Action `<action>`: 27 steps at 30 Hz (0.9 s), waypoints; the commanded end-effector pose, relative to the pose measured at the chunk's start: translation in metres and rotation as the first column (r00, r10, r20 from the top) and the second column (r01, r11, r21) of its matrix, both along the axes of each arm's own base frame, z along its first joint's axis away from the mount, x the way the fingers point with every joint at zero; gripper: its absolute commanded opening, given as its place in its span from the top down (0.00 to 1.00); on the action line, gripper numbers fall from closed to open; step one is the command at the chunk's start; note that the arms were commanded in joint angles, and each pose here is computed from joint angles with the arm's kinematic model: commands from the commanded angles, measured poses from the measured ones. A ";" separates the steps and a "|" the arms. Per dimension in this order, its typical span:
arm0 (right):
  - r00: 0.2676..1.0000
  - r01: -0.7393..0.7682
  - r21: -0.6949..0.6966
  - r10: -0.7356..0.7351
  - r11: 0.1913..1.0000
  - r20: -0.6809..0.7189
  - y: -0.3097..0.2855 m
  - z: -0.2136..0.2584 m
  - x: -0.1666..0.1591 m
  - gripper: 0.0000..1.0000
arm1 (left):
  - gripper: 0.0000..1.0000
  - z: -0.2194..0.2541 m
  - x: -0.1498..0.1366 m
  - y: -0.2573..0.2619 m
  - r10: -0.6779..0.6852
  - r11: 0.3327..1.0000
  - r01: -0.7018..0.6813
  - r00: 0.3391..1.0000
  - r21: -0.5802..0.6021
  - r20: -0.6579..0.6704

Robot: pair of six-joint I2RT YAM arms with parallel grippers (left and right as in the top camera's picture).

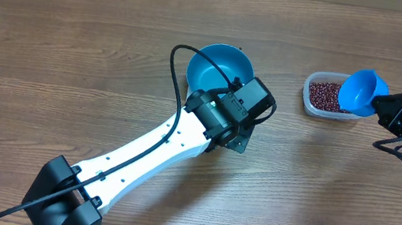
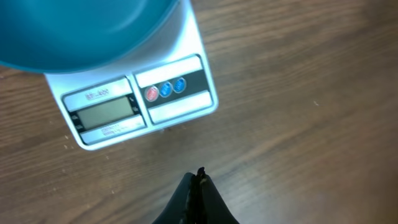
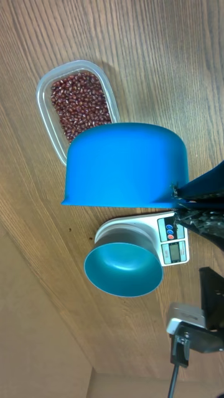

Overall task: Scoop item into bowl and weigh 150g on scale
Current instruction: 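Move the left gripper over the scale's buttons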

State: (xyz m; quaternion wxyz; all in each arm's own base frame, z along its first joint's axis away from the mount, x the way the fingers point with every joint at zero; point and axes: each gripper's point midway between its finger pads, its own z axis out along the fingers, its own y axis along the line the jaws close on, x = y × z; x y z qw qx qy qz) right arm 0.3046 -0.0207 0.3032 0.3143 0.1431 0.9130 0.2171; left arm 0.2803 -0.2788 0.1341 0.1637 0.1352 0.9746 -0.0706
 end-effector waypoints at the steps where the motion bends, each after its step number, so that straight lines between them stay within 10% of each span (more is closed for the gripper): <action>1: 1.000 0.000 -0.019 0.000 1.000 0.031 -0.002 0.010 0.000 0.96 | 0.96 -0.015 0.003 0.010 0.050 0.997 -0.051 0.998 0.050 0.029; 27: 1.000 0.000 -0.015 0.000 1.000 0.021 -0.001 0.009 -0.002 0.96 | 0.96 -0.078 0.031 0.024 0.006 0.996 -0.030 0.966 0.087 0.260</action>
